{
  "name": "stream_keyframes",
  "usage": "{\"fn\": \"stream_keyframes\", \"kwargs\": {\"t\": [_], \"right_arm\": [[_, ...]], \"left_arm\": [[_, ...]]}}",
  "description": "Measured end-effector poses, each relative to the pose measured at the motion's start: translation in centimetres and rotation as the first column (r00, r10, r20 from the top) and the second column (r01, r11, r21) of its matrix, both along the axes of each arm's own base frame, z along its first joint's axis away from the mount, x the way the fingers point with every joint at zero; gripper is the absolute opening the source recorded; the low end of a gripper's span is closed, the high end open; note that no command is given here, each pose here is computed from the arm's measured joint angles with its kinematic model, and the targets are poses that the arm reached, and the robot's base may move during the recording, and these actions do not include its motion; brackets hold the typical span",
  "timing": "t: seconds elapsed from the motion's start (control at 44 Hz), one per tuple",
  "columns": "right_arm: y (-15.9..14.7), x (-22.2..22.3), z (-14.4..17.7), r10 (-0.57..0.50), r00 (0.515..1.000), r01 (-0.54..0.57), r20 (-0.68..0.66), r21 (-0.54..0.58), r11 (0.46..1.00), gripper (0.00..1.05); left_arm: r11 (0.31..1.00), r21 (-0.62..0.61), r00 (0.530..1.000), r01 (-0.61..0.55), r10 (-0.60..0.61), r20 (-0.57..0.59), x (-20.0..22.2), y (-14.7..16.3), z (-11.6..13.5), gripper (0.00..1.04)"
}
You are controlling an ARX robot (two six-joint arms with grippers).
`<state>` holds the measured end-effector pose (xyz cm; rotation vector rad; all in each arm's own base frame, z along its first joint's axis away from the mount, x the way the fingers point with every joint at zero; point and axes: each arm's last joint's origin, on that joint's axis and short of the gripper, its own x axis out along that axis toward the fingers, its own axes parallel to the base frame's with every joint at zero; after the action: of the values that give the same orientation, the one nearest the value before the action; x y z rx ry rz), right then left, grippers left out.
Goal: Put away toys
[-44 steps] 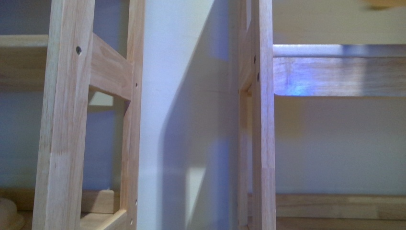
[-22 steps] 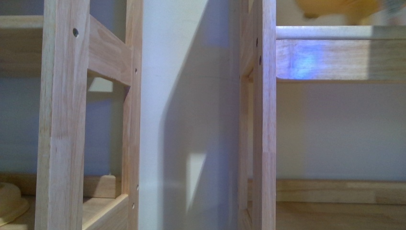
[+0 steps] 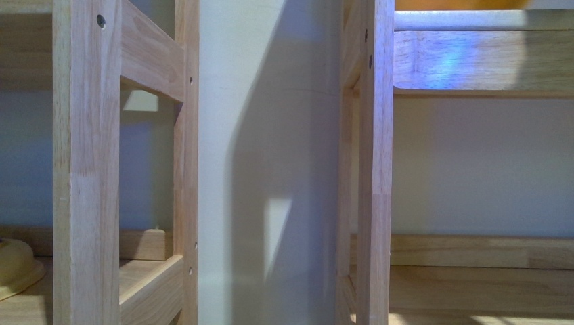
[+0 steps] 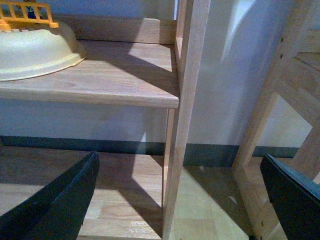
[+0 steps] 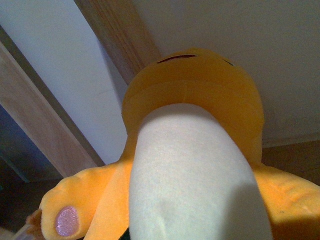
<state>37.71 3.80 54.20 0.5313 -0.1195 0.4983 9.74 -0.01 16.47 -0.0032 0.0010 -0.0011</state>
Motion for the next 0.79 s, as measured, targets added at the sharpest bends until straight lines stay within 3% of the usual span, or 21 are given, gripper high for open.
{"fn": "stream_keyframes", "kwargs": {"t": [0.341, 0.795], "right_arm": [[0.3, 0.2, -0.3, 0.024, 0.999, -0.02, -0.045, 0.081, 0.997, 0.1], [-1.1, 1.3, -1.9, -0.049, 0.996, 0.056, -0.074, 0.101, 0.993, 0.1]], "left_arm": [[1.0, 0.0, 1.0, 0.0, 0.0, 0.0, 0.0, 0.0, 0.0, 0.98], [1.0, 0.0, 1.0, 0.0, 0.0, 0.0, 0.0, 0.0, 0.0, 0.98]]}}
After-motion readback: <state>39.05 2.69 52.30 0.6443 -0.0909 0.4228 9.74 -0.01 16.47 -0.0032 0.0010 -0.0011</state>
